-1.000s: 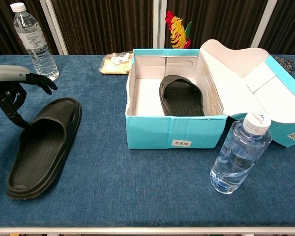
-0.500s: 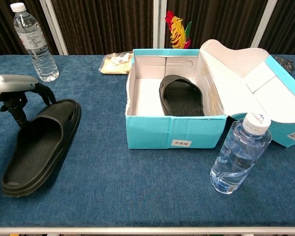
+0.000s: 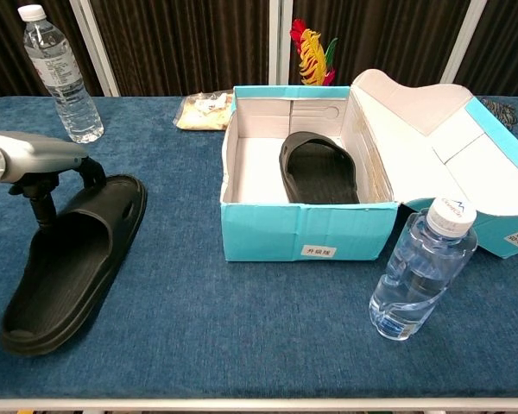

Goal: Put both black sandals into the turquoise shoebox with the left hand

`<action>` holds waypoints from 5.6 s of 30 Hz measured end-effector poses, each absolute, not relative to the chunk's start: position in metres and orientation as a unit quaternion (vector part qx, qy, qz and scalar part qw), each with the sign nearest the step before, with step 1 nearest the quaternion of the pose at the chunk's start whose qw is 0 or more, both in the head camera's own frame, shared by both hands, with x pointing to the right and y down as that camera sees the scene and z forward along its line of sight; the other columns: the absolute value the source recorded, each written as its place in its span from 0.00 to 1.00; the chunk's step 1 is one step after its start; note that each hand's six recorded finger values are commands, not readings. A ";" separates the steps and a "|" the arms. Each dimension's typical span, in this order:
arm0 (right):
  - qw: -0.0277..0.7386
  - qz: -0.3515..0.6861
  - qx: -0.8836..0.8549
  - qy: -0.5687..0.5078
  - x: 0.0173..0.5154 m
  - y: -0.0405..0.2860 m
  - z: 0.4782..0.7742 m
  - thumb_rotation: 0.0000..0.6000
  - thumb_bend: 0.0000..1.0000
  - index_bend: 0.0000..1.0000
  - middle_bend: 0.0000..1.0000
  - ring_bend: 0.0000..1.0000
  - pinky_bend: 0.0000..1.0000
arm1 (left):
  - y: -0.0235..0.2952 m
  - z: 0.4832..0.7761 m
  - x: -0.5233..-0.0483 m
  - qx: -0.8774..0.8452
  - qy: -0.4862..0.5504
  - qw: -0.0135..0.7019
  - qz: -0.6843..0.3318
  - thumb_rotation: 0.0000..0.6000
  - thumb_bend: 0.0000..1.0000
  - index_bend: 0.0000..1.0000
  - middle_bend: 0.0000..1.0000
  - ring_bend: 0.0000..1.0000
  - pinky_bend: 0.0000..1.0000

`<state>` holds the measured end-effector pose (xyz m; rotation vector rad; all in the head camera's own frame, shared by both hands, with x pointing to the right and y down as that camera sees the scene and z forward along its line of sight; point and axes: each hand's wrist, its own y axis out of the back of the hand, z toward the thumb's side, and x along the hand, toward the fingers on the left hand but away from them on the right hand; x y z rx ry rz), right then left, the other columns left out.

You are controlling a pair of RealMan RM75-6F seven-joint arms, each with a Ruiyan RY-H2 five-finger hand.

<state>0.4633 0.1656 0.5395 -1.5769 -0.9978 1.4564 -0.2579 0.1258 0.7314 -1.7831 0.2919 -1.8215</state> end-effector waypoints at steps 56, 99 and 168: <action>0.387 0.571 -0.608 -0.392 0.461 0.166 0.530 1.00 0.03 0.02 0.05 0.00 0.04 | 0.010 0.680 -0.216 -0.813 0.470 0.060 -0.338 1.00 0.01 0.60 0.63 0.61 0.80; 0.384 0.580 -0.601 -0.394 0.466 0.167 0.527 1.00 0.03 0.02 0.05 0.00 0.04 | 0.020 0.758 -0.106 -0.817 0.425 0.113 -0.372 1.00 0.01 0.60 0.62 0.56 0.68; 0.383 0.577 -0.602 -0.398 0.469 0.169 0.526 1.00 0.03 0.02 0.05 0.00 0.04 | 0.012 0.702 -0.083 -0.830 0.211 0.312 -0.411 1.00 0.48 0.30 0.23 0.00 0.15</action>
